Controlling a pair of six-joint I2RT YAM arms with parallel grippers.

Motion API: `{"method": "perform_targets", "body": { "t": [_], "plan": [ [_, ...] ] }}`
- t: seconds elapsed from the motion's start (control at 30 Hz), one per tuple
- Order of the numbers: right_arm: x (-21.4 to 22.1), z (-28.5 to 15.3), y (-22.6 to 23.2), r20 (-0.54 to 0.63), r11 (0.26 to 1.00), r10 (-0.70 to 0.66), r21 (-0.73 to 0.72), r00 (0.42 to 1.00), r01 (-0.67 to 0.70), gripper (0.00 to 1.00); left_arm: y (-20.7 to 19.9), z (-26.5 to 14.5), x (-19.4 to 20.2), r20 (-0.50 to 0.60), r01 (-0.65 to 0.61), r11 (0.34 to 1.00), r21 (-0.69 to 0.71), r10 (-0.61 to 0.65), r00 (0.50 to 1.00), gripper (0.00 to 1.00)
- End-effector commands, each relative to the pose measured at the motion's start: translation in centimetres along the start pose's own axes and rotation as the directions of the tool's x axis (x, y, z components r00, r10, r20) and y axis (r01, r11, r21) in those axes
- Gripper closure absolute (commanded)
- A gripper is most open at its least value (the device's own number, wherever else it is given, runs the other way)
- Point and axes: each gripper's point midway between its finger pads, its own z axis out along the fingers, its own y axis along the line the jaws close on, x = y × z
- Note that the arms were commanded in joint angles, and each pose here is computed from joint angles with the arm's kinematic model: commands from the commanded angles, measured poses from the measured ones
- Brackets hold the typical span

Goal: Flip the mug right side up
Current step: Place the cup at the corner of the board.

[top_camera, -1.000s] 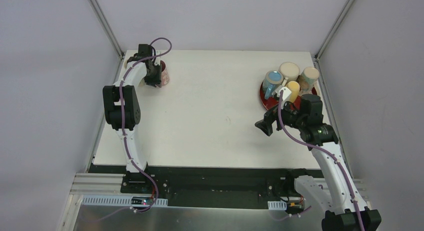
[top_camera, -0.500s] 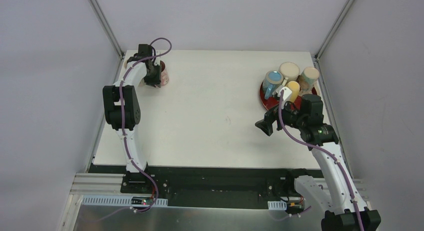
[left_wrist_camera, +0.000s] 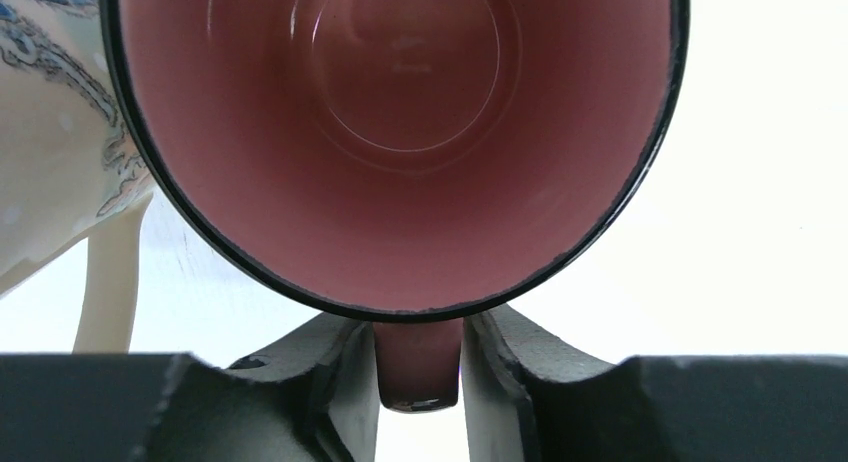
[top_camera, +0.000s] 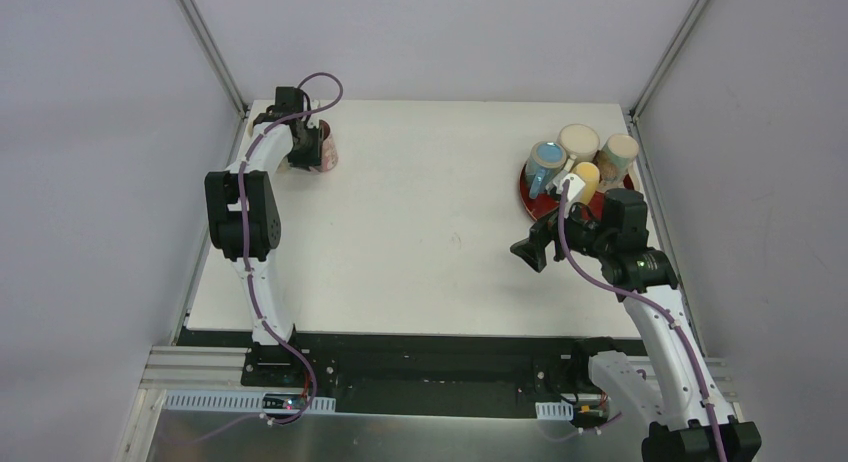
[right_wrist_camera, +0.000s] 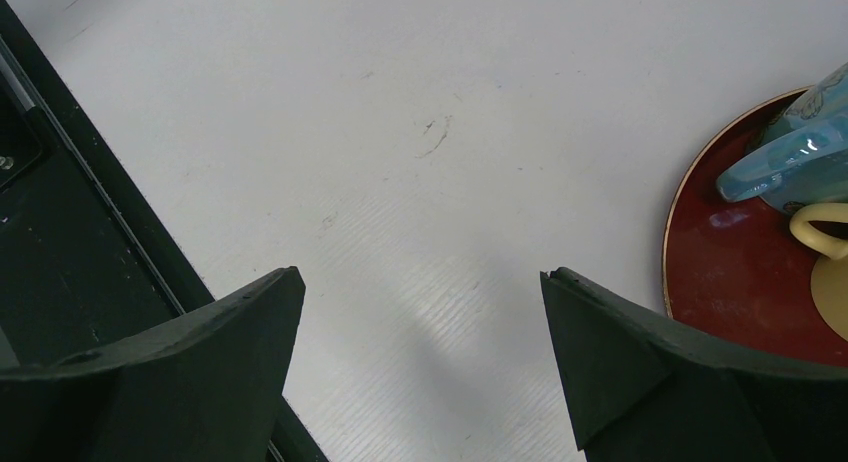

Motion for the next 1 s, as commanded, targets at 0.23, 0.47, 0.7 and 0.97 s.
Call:
{"method": "perform_targets", "body": {
  "t": [0.23,0.47,0.7,0.97],
  "plan": [
    [-1.0,-0.2,0.3,0.046,1.000,-0.017,-0.016,0.999,0.018,0.01,0.7,-2.7,-2.6,0.085,-0.002,0.999,-0.032,0.005,0.996,0.43],
    [-1.0,-0.2,0.3,0.046,1.000,-0.016,-0.016,0.999,0.016,0.01,0.4,-3.5,-2.8,0.094,-0.004,1.000,-0.018,0.006,0.996,0.18],
    [-0.9,-0.2,0.3,0.044,1.000,-0.017,-0.020,0.999,0.018,0.01,-0.1,-5.3,-3.1,0.121,-0.002,1.000,0.010,0.001,0.993,0.01],
    [-1.2,-0.2,0.0,0.041,1.000,-0.015,-0.004,0.999,0.015,0.01,-2.1,-8.6,-2.9,0.161,-0.041,0.997,0.072,0.029,0.986,0.01]
  ]
}}
